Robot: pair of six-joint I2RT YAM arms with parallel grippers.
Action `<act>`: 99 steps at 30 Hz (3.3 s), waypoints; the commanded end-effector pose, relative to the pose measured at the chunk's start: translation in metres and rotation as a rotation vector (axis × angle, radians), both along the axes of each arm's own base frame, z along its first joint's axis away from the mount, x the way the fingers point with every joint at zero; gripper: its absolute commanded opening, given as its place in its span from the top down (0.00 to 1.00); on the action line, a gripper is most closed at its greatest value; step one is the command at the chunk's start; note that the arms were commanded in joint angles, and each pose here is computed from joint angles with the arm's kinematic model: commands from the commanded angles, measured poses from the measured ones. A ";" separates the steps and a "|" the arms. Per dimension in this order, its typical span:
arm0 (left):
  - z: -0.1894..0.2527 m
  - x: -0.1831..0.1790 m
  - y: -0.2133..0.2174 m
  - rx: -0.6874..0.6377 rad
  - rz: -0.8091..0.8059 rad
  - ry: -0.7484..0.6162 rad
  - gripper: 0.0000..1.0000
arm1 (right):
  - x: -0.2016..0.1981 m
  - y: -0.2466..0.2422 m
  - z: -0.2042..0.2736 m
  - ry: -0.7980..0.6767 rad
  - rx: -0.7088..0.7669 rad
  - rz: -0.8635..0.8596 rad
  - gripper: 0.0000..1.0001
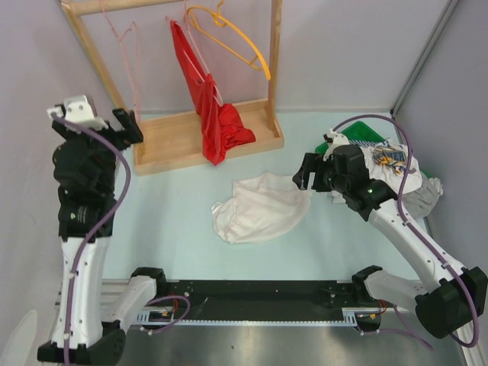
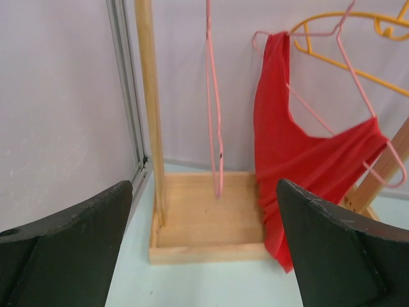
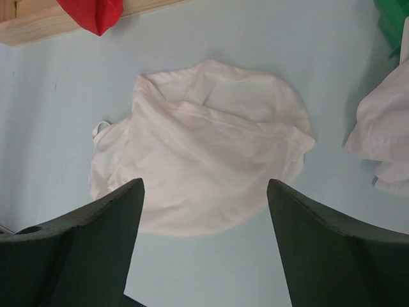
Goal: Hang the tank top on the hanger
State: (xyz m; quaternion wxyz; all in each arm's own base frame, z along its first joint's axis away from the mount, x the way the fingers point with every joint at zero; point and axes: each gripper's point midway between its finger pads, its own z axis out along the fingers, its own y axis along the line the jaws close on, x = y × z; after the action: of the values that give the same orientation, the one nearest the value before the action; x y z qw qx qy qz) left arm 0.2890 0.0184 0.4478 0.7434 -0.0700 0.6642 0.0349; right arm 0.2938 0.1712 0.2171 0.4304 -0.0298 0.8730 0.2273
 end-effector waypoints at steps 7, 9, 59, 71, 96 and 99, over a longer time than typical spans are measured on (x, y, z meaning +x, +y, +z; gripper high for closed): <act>0.008 0.085 -0.012 -0.012 -0.037 0.126 0.01 | -0.004 0.016 -0.004 -0.028 0.054 0.091 0.16; -0.004 0.099 -0.009 -0.003 -0.019 0.162 0.01 | -0.003 0.018 -0.008 -0.020 0.058 0.098 0.16; -0.028 0.059 -0.035 -0.055 -0.218 0.060 1.00 | -0.015 0.041 -0.014 0.025 0.074 0.146 0.16; -0.070 -0.068 -0.077 -0.039 -0.465 0.111 1.00 | -0.025 0.032 0.015 -0.052 -0.017 0.218 0.16; -0.098 -0.164 -0.191 0.055 -1.418 0.171 1.00 | -0.130 0.052 0.240 -0.706 0.069 0.823 0.10; -0.112 -0.164 -0.199 0.033 -1.476 0.230 1.00 | -0.140 0.054 0.246 -0.731 0.074 0.891 0.09</act>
State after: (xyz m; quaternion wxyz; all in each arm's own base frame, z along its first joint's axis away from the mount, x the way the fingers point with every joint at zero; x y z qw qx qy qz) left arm 0.1388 -0.1682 0.3424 0.5302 0.3579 0.6421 -0.4225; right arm 0.1830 0.2176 0.4461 0.5732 -0.3802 0.6268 0.3660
